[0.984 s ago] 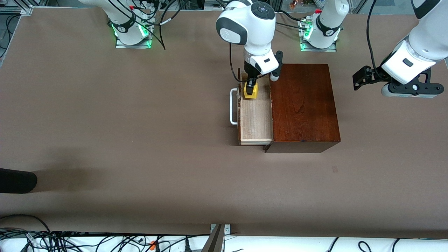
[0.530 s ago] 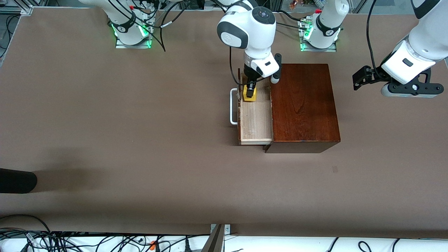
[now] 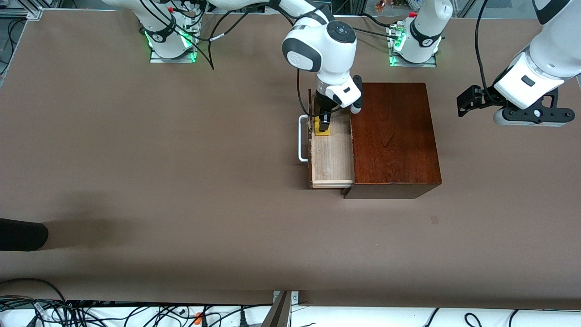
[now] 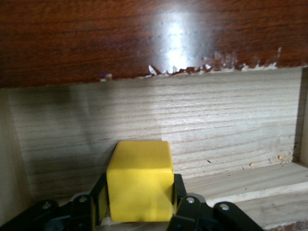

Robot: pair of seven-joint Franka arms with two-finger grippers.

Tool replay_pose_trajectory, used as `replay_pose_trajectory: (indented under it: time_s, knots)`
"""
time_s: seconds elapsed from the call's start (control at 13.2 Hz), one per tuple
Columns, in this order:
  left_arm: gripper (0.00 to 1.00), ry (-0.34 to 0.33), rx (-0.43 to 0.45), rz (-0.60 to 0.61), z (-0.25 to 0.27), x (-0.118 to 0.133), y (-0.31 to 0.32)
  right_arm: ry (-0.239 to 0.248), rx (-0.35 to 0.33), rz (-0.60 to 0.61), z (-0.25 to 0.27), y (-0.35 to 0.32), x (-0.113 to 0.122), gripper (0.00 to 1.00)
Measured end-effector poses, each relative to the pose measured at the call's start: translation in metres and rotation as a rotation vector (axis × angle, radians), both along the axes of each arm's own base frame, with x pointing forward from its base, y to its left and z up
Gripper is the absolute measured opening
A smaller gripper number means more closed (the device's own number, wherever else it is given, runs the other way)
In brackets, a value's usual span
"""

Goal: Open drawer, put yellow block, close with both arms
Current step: 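Lower the cube into the drawer and open the right gripper, then withdraw the right gripper while the left gripper moves toward the drawer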

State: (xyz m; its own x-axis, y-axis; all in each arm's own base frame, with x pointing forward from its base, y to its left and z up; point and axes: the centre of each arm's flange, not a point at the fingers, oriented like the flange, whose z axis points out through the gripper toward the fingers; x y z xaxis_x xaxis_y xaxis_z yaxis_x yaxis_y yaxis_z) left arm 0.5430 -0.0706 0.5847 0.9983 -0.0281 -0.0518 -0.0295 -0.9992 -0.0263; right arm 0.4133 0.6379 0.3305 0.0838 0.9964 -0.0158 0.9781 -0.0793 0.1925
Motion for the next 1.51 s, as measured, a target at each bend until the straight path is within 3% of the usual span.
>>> replay_pose_trajectory:
  time_s: [0.23,0.3,0.53,0.61,0.76,0.98,1.14,1.36,1.51]
  knots:
    - [1.00,0.000,0.000,0.000,0.000,0.000,0.000,-0.009,0.005,-0.004,0.000,-0.002,0.005,0.56]
    - [1.00,0.000,0.000,0.000,0.000,0.000,0.000,-0.010,0.005,-0.004,0.000,-0.002,0.005,0.62]
    - [1.00,0.001,0.000,0.000,0.000,0.000,0.000,-0.012,0.008,-0.006,0.002,-0.002,0.006,0.94]
    - [1.00,0.001,0.000,0.000,0.000,0.000,0.000,-0.016,0.014,-0.007,0.006,-0.001,0.007,1.00]
    - [1.00,0.001,0.000,0.000,0.000,0.000,0.000,-0.023,0.024,-0.030,0.028,0.000,0.013,1.00]
    - [1.00,0.000,0.000,-0.002,0.000,0.000,-0.001,0.012,0.057,-0.105,0.081,-0.007,0.022,1.00]
    - [1.00,-0.002,0.000,-0.003,0.001,0.000,-0.002,0.043,0.091,-0.195,0.133,-0.043,0.051,1.00]
    - [1.00,-0.003,-0.009,-0.021,0.002,-0.001,-0.012,0.036,0.119,-0.335,0.206,-0.132,0.110,1.00]
    - [1.00,0.007,-0.036,-0.069,0.002,-0.006,-0.043,0.049,0.124,-0.391,0.244,-0.189,0.134,1.00]
